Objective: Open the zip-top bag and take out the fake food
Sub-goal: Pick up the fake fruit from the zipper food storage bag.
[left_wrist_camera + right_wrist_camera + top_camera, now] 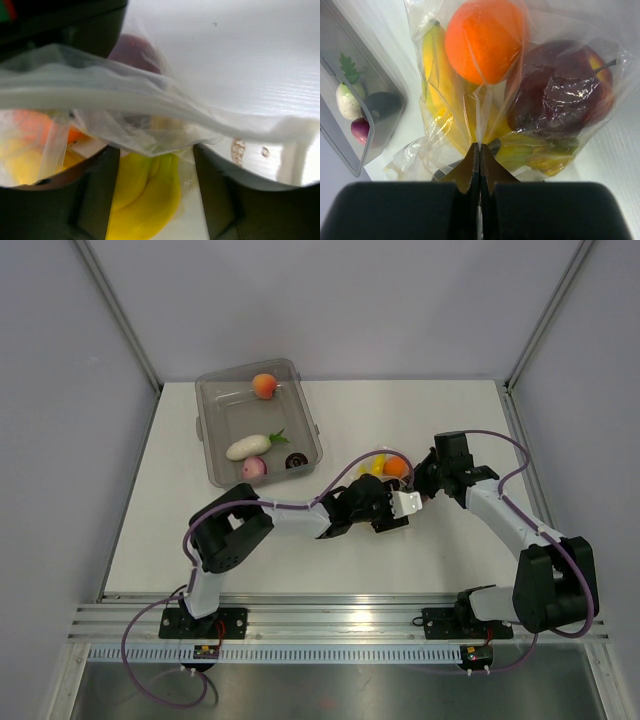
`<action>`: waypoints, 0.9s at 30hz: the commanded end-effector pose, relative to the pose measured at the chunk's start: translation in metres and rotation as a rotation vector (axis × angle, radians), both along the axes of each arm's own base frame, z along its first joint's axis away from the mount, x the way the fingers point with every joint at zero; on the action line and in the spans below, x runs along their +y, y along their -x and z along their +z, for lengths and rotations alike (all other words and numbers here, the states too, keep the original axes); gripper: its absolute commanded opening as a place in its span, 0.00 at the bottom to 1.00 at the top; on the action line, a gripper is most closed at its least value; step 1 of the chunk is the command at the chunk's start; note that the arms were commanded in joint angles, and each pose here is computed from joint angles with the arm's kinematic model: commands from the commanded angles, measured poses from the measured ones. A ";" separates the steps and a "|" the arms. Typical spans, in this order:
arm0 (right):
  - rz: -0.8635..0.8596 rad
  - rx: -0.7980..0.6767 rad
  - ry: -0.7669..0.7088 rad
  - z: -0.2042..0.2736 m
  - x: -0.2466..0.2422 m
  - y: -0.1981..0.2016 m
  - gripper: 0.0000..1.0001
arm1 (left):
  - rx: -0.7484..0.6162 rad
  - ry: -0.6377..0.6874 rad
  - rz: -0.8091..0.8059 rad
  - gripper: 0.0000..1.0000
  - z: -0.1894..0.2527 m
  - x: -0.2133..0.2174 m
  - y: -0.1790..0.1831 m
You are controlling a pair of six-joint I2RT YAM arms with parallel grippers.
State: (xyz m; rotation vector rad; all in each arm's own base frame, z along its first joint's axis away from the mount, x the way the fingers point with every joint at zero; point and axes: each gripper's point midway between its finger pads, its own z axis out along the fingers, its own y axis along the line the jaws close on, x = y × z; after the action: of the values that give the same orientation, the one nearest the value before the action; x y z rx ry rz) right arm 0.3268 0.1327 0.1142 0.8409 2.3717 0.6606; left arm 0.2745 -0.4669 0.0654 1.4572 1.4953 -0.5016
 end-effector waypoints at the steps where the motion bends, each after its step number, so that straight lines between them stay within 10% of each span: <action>1: -0.002 -0.049 0.012 0.012 0.000 -0.007 0.00 | -0.086 0.030 0.092 0.68 0.031 0.008 -0.017; 27: 0.015 -0.071 0.015 0.017 0.001 -0.006 0.00 | -0.194 -0.054 0.029 0.70 0.047 0.022 -0.018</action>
State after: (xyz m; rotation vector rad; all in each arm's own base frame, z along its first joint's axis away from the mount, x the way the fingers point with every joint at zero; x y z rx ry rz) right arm 0.3272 0.1313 0.1149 0.8304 2.3676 0.6507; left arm 0.2818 -0.4322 0.0922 1.5074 1.4424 -0.3044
